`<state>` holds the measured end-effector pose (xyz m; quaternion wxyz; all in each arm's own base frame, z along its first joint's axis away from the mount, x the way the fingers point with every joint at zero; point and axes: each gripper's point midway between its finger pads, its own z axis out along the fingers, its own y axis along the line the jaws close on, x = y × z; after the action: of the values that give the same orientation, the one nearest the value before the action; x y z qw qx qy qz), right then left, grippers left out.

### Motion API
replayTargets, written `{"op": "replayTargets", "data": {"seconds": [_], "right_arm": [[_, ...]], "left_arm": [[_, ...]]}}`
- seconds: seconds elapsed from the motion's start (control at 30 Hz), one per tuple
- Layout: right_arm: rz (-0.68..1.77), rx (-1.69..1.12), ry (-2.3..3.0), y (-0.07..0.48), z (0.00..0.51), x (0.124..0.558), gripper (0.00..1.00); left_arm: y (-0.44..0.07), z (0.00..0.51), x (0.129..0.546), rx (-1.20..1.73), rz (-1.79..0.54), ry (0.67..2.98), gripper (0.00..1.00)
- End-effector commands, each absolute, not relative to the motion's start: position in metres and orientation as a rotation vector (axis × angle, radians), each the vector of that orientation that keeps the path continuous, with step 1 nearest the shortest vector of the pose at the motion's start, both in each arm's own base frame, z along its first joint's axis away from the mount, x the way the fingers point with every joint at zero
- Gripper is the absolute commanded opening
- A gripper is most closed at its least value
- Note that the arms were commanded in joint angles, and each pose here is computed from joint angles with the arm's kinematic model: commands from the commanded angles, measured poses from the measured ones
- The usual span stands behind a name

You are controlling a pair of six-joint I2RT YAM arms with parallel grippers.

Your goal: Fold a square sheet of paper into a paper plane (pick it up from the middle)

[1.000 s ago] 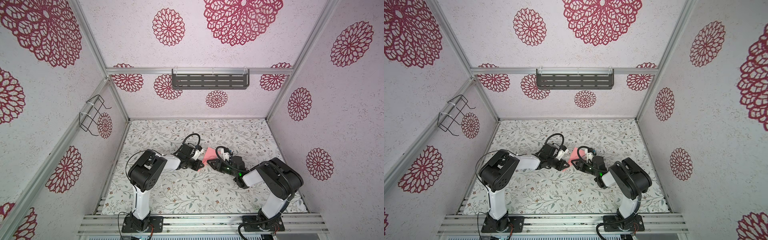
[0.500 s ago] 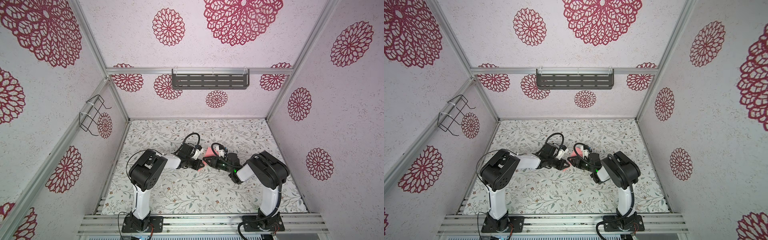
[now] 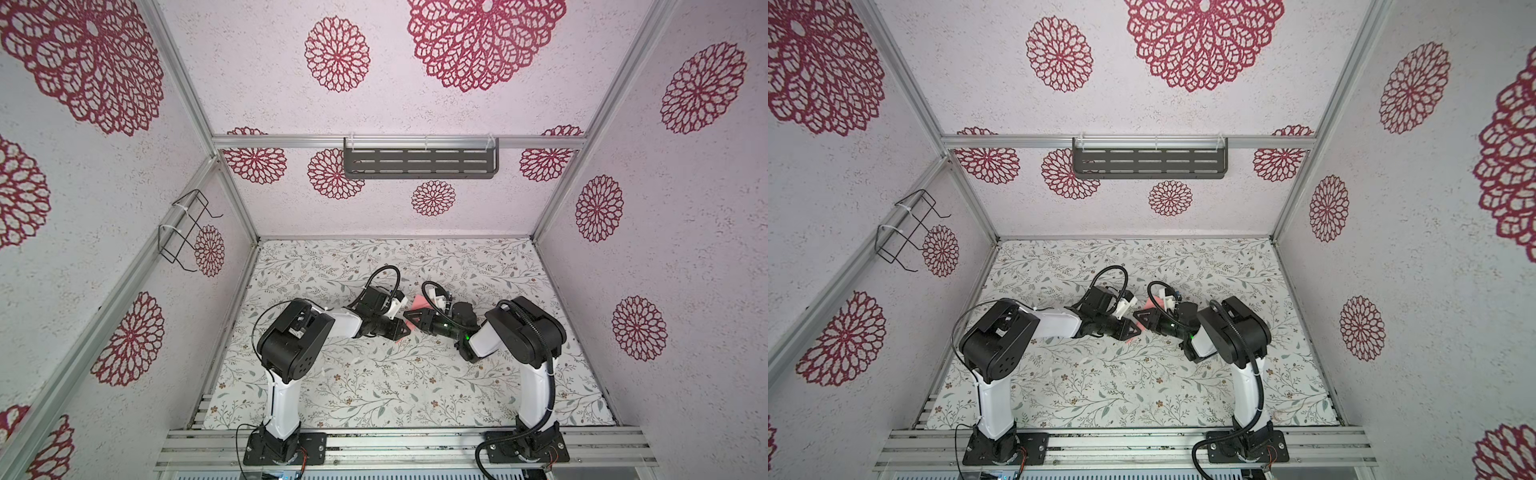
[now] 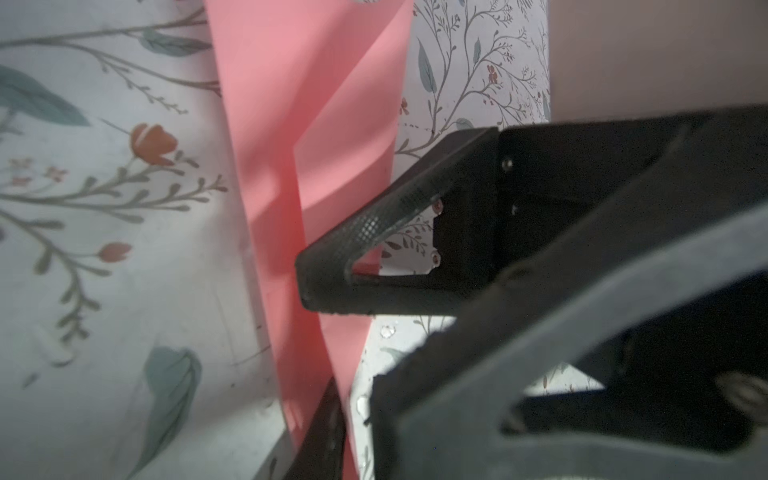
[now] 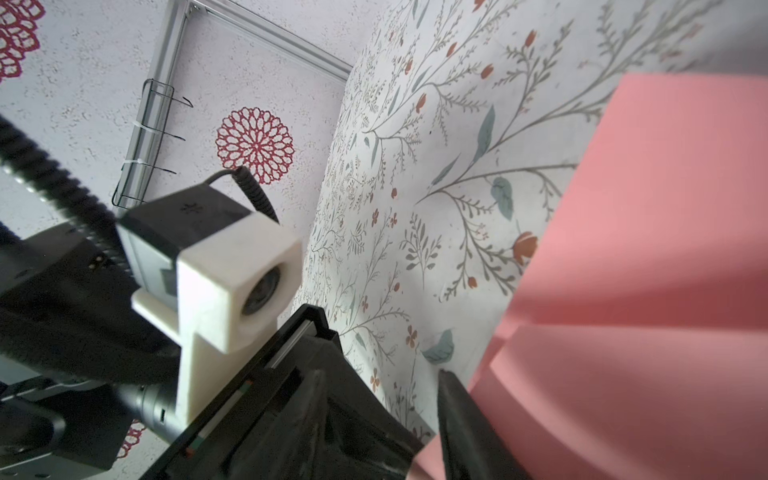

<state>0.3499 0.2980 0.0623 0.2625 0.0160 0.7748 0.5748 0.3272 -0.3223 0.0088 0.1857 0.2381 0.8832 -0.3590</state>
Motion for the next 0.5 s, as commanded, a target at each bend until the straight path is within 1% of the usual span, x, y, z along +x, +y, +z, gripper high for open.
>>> {"op": "replayTargets", "data": {"seconds": [0.0,0.07,0.17,0.3,0.37,0.47], "right_arm": [[1.588,0.01,2.043,0.3,0.073,0.354,0.46],[1.589,0.026,2.038,0.296,0.075,0.355,0.45],[1.609,0.011,1.978,0.29,0.095,0.355,0.44],[1.6,-0.045,1.942,0.285,0.117,0.348,0.45],[1.579,-0.078,1.957,0.283,0.119,0.341,0.45],[1.533,-0.1,2.004,0.28,0.109,0.334,0.45]], "left_arm": [[-0.279,-0.053,0.298,0.576,-0.794,2.781,0.14],[-0.277,-0.055,0.298,0.561,-0.778,2.795,0.12],[-0.273,-0.06,0.296,0.536,-0.755,2.83,0.07],[-0.267,-0.062,0.296,0.5,-0.72,2.877,0.04],[-0.265,-0.063,0.296,0.483,-0.705,2.895,0.04],[-0.263,-0.064,0.296,0.451,-0.703,2.916,0.04]]}}
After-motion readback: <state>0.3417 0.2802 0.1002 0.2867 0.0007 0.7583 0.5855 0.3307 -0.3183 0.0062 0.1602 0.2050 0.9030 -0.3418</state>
